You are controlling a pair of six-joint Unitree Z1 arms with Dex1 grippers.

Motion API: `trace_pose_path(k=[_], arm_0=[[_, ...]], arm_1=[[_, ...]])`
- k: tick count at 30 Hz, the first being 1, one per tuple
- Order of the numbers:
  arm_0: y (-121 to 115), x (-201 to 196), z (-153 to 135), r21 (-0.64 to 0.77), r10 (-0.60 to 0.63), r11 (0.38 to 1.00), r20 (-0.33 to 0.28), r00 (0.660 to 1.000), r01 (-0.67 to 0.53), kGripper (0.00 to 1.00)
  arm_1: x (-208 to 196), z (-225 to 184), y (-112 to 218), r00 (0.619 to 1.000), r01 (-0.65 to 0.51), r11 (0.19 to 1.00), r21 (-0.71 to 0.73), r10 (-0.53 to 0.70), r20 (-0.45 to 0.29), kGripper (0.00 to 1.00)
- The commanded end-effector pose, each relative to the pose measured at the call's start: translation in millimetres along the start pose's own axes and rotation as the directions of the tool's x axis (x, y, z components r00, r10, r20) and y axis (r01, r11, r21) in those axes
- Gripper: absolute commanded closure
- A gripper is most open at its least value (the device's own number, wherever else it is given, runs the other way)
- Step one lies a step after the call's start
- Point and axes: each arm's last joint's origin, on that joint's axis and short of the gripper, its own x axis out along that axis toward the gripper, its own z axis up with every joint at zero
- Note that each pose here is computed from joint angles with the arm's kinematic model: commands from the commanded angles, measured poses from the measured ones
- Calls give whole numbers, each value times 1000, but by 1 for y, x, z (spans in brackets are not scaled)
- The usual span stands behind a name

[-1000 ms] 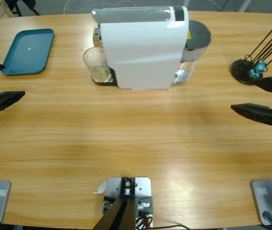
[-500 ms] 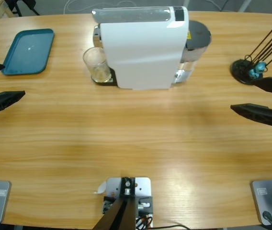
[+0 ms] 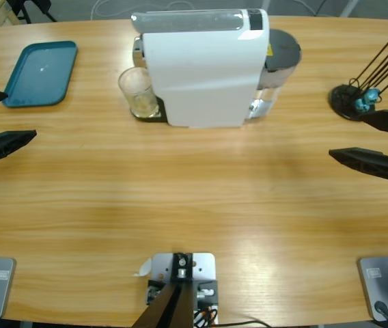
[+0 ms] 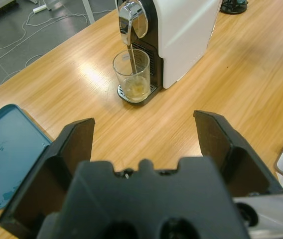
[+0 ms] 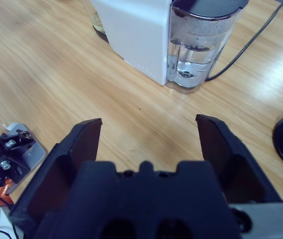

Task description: Pour coffee

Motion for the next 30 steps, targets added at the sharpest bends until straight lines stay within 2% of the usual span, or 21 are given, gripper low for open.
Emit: trace_pose_path(k=[1,30], arm_0=[[-2,8,-13,-20,-29,999,-54,998,28,138],[-2,12,-12,-26,-56,998,-63,996,54,138]], arm_1=[[5,-9,0,999,-13,1000,10,13,-32,179],[6,-10,0,999,-14,1000,11,14,-33,179]])
